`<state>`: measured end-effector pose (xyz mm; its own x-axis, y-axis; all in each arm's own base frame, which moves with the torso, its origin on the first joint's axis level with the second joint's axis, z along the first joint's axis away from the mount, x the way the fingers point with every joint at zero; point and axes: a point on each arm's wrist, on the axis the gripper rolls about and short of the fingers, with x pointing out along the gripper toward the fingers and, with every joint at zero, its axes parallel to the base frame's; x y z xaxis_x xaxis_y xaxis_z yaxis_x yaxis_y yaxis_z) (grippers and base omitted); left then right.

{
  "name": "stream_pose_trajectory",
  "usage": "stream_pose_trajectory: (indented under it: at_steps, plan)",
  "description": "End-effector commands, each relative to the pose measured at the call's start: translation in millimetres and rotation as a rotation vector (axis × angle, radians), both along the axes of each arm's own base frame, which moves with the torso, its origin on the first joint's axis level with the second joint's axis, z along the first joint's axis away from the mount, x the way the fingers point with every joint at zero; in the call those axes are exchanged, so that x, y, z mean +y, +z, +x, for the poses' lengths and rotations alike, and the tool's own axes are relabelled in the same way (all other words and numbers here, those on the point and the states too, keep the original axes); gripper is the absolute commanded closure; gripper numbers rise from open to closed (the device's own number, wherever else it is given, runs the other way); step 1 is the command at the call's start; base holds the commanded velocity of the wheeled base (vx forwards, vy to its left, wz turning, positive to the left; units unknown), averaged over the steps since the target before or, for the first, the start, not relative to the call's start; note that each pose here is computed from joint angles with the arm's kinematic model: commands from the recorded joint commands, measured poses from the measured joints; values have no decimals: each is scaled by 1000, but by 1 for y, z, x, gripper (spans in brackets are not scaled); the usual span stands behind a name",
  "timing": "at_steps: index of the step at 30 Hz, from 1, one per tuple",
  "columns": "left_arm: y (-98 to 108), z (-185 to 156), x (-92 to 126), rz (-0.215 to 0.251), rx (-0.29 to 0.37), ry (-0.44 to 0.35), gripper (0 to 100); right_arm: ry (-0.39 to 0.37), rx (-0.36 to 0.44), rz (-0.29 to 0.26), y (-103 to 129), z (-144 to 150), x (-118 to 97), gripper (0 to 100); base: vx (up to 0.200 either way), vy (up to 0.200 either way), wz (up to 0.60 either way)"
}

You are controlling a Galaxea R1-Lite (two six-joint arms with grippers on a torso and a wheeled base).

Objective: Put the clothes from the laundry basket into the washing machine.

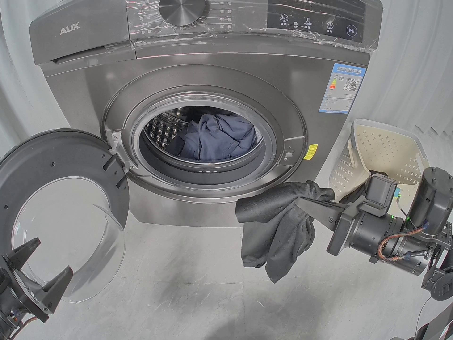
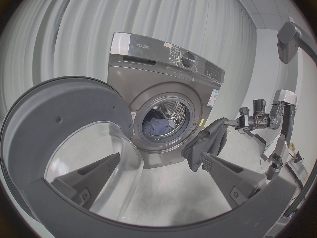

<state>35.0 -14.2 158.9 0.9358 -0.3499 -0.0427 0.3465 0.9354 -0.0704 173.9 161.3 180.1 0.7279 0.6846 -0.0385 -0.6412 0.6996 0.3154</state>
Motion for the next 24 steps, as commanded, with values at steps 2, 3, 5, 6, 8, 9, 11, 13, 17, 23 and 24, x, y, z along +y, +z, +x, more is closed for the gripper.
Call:
stream_pose_trajectory:
  at_steps: [2, 3, 5, 6, 8, 9, 11, 13, 17, 23, 24]
  plan:
    - [-1, 3, -1, 6, 14, -3, 0, 0, 12, -14, -4, 2, 2, 100, 0, 200, 0]
    - [-1, 3, -2, 7, 16, -4, 0, 0, 13, -15, -5, 3, 2, 100, 0, 200, 0]
    - [-1, 3, -2, 7, 16, -10, 0, 2, 17, -18, -6, 4, 4, 100, 0, 0, 0]
    - [-1, 4, -2, 8, 20, -18, 0, 2, 18, -19, -6, 5, 5, 100, 0, 0, 0]
    - [-1, 6, -4, 12, 34, -32, 0, 8, 18, -17, -6, 7, 9, 100, 0, 0, 0]
    - [-1, 7, -4, 14, 39, -36, 0, 12, 19, -16, -6, 7, 12, 100, 0, 0, 0]
    - [-1, 10, -6, 20, 55, -45, 0, 14, 11, -11, -5, 10, 15, 100, 0, 0, 0]
    - [0, 16, -9, 30, 82, -65, 0, 18, -9, 8, -4, 14, 23, 100, 0, 0, 0]
    - [2, 27, -16, 36, 132, -125, 0, 20, -36, 38, -1, 22, 38, 100, 0, 0, 0]
    - [2, 51, -28, 55, 177, -171, 0, 45, -78, 118, 4, 31, 64, 100, 0, 0, 0]
    - [3, 54, -30, 55, 175, -178, 0, 42, -89, 128, 5, 34, 68, 100, 0, 0, 0]
